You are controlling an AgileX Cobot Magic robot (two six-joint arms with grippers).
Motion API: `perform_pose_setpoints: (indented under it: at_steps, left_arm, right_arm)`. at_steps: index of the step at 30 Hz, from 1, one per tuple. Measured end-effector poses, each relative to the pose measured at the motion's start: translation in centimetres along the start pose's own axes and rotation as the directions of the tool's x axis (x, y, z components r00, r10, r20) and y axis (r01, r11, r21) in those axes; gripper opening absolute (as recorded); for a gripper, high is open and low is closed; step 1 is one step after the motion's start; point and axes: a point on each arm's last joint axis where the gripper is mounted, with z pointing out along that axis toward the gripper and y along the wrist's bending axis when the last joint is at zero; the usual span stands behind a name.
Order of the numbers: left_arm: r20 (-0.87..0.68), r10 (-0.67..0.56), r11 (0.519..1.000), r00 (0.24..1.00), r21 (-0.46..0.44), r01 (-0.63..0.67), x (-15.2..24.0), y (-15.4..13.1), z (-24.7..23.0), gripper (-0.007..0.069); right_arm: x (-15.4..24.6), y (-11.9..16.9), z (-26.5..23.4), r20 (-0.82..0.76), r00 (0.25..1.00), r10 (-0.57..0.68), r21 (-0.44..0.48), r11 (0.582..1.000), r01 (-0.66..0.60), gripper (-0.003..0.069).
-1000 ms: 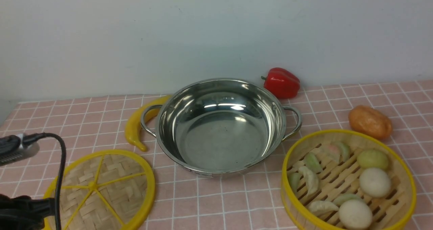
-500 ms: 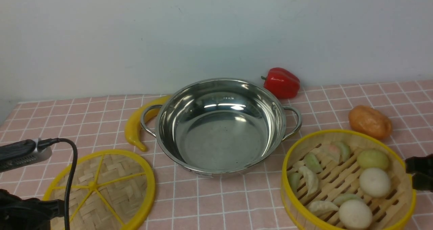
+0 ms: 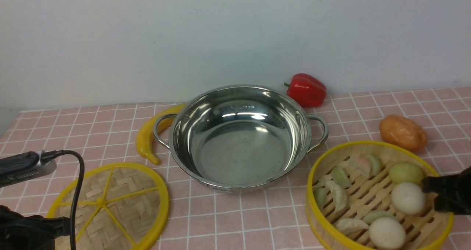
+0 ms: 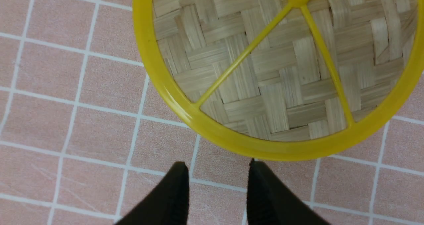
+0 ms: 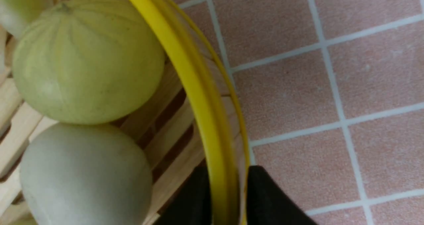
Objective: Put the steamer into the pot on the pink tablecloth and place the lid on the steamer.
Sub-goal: 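Reach for and grasp the rim of the bamboo steamer holding the buns with the right gripper, then place the bamboo steamer basket of food into the steel pot with the right gripper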
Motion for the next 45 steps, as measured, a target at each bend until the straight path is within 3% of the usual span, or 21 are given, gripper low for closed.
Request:
perform_pose_setpoints:
  at_steps: [2,7,13,16,22,24,28,30,35,39,45]
  left_arm:
    - [0.000,0.000,1.000,1.000,0.000,0.000,0.0,0.0,0.0,0.0243]
    - [0.000,0.006,1.000,1.000,0.000,-0.006,0.0,0.0,0.0,0.0243]
    - [0.000,0.021,1.000,1.000,0.000,-0.021,0.0,0.0,0.0,0.0243]
    - [0.000,0.022,1.000,1.000,0.000,-0.022,0.0,0.0,0.0,0.0243]
    - [0.000,0.026,1.000,1.000,0.000,-0.026,0.0,0.0,0.0,0.0243]
    - [0.000,0.026,1.000,1.000,0.000,-0.026,0.0,0.0,0.0,0.0243]
    - [0.000,0.026,1.000,1.000,0.000,-0.026,0.0,0.0,0.0,0.0243]
    - [0.000,0.026,1.000,1.000,0.000,-0.026,0.0,0.0,0.0,0.0243]
    - [0.000,0.030,1.000,1.000,0.000,-0.030,0.0,0.0,0.0,0.0243]
    - [0.000,0.030,1.000,1.000,0.000,-0.030,0.0,0.0,0.0,0.0243]
    - [0.000,0.035,0.999,0.999,0.000,-0.035,0.0,0.0,0.0,0.0243]
  right_arm:
    - [0.0,0.0,-0.1,-0.012,1.000,-0.027,0.010,1.000,0.027,0.0080]
    - [0.0,-0.1,-1.3,-0.113,0.989,-0.098,0.043,0.994,0.103,0.0076]
    - [-1.4,0.6,-6.6,-0.151,0.976,-0.157,0.066,0.984,0.168,0.0076]
    - [-3.1,1.6,-11.0,-0.081,0.981,-0.175,0.042,0.983,0.179,0.0076]
    - [-5.6,4.4,-15.4,0.028,0.970,-0.240,-0.042,0.970,0.241,0.0076]
    - [-7.4,7.5,-16.4,0.090,0.955,-0.284,-0.104,0.950,0.293,0.0076]
    - [-9.4,11.7,-15.4,0.112,0.935,-0.336,-0.159,0.923,0.350,0.0076]
    - [-11.0,16.0,-12.8,0.103,0.920,-0.377,-0.196,0.899,0.391,0.0076]
    - [-12.5,22.2,-7.3,0.067,0.897,-0.438,-0.232,0.867,0.441,0.0076]
    - [-13.0,25.5,-3.4,0.039,0.878,-0.477,-0.216,0.854,0.474,0.0076]
    - [-14.4,27.1,0.8,0.050,0.878,-0.476,-0.184,0.860,0.476,0.0076]
